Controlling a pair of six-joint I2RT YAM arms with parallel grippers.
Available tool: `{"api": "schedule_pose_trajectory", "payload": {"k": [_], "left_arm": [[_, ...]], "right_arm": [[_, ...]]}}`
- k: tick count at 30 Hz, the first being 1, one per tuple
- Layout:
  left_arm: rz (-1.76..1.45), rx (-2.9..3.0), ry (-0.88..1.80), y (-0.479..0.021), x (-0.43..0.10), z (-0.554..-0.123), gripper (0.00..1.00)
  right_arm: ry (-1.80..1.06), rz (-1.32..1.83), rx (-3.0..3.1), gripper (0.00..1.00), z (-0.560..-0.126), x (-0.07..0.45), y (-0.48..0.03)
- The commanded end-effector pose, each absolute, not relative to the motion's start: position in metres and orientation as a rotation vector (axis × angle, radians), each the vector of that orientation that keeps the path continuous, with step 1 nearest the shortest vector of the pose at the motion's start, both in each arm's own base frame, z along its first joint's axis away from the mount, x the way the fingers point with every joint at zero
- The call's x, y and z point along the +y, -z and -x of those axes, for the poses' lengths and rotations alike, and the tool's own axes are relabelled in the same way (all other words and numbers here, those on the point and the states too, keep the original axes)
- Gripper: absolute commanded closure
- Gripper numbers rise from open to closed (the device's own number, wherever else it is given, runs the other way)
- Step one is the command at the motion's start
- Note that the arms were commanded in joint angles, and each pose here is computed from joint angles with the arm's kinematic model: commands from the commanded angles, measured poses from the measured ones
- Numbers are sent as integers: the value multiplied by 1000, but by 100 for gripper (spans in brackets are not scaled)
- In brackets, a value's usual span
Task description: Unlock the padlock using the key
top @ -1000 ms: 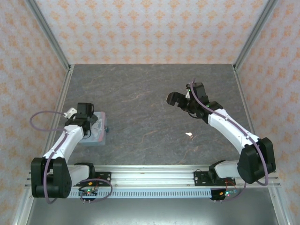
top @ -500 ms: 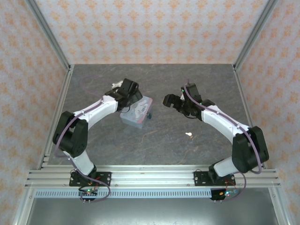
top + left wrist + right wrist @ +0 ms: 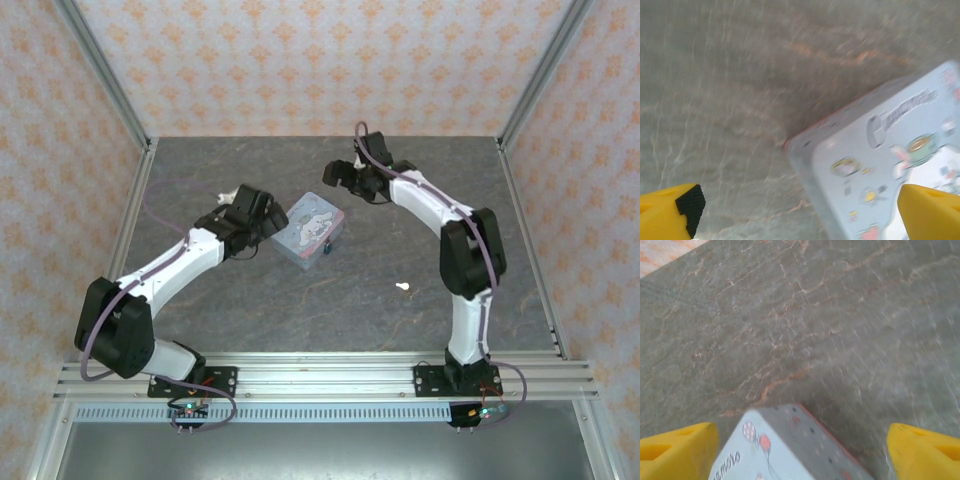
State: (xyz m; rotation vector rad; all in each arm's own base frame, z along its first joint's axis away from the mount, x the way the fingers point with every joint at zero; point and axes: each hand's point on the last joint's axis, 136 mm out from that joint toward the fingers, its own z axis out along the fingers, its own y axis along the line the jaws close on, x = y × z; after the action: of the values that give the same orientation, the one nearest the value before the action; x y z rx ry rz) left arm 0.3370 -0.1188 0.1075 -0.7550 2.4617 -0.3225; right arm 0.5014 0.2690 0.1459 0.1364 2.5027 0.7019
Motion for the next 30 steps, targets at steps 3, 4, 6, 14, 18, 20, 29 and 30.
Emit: {"api": "schedule_pose_trajectory", "payload": {"k": [3, 4, 6, 14, 18, 20, 29, 30], "left_arm": [[788, 2423, 527, -103, -145, -348, 0], [787, 2422, 544, -102, -149, -352, 0], [790, 2416, 569, -102, -155, -361, 0], [744, 2434, 573, -101, -173, -393, 0], [724, 2432, 574, -103, -180, -408, 0], [705, 2438, 578, -105, -185, -416, 0], [665, 2456, 624, -106, -204, -442, 0], [662, 2458, 631, -106, -206, -443, 0]], "right_arm": [[-681, -132, 2644, 20, -506, 281, -114], [-696, -141, 2661, 24, -507, 285, -108], [-725, -157, 2680, 31, -507, 288, -102], [-797, -177, 2670, 44, -478, 292, -101], [-868, -222, 2641, 44, -460, 290, -103], [-909, -248, 2617, 45, -449, 289, -105], [-1020, -366, 2562, 36, -409, 285, -100], [-1027, -376, 2556, 32, -406, 284, -99]]}}
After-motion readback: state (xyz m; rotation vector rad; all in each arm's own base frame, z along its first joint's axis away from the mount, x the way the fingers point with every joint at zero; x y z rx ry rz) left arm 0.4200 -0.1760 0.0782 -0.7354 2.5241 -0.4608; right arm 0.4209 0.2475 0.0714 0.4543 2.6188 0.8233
